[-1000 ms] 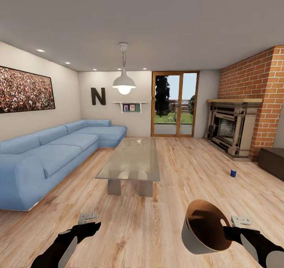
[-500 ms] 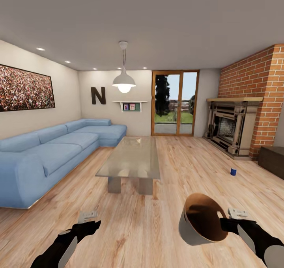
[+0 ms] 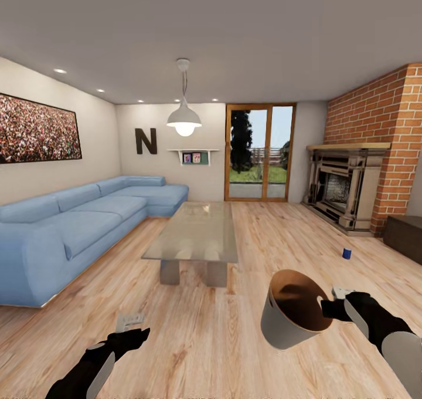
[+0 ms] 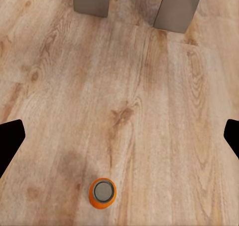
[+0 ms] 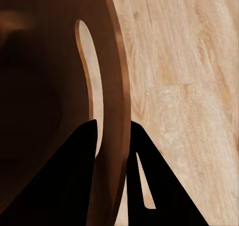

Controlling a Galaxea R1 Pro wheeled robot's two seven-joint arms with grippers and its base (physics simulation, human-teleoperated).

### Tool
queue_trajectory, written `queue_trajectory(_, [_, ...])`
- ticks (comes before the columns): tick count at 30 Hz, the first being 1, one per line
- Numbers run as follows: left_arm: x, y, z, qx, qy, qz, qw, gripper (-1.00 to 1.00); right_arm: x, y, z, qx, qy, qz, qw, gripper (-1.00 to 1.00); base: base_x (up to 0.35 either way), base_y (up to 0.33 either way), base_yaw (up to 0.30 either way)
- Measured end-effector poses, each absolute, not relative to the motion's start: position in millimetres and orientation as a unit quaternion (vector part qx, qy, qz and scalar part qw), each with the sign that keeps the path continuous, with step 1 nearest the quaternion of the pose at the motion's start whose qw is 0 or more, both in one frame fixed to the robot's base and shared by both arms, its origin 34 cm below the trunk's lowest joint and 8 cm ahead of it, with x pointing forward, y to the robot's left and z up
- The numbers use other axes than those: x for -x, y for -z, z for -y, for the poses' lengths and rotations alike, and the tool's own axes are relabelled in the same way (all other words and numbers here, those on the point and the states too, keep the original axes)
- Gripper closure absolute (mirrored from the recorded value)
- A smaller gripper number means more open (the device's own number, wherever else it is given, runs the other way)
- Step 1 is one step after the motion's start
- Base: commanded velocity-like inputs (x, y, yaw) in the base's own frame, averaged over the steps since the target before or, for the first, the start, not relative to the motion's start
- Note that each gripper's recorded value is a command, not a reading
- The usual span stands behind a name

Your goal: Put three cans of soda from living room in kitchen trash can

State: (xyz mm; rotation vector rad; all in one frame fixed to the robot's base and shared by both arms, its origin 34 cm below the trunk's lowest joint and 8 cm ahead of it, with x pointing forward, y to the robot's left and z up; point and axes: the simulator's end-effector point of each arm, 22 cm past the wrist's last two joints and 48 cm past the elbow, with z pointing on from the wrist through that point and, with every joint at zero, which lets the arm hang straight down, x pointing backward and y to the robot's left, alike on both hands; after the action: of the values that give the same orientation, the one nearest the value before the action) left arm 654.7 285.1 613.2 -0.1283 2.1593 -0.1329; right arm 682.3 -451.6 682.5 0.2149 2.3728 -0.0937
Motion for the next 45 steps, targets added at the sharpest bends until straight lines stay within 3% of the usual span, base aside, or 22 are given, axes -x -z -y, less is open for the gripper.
queue_trajectory(45, [-638.1,-521.3,-286.0,0.053,0.052,-0.876,0.477,-1.00,-683.9,-646.0,468.1,-0.091,0.059,-0.927,0.359,1.00,0.000,0.000,0.000])
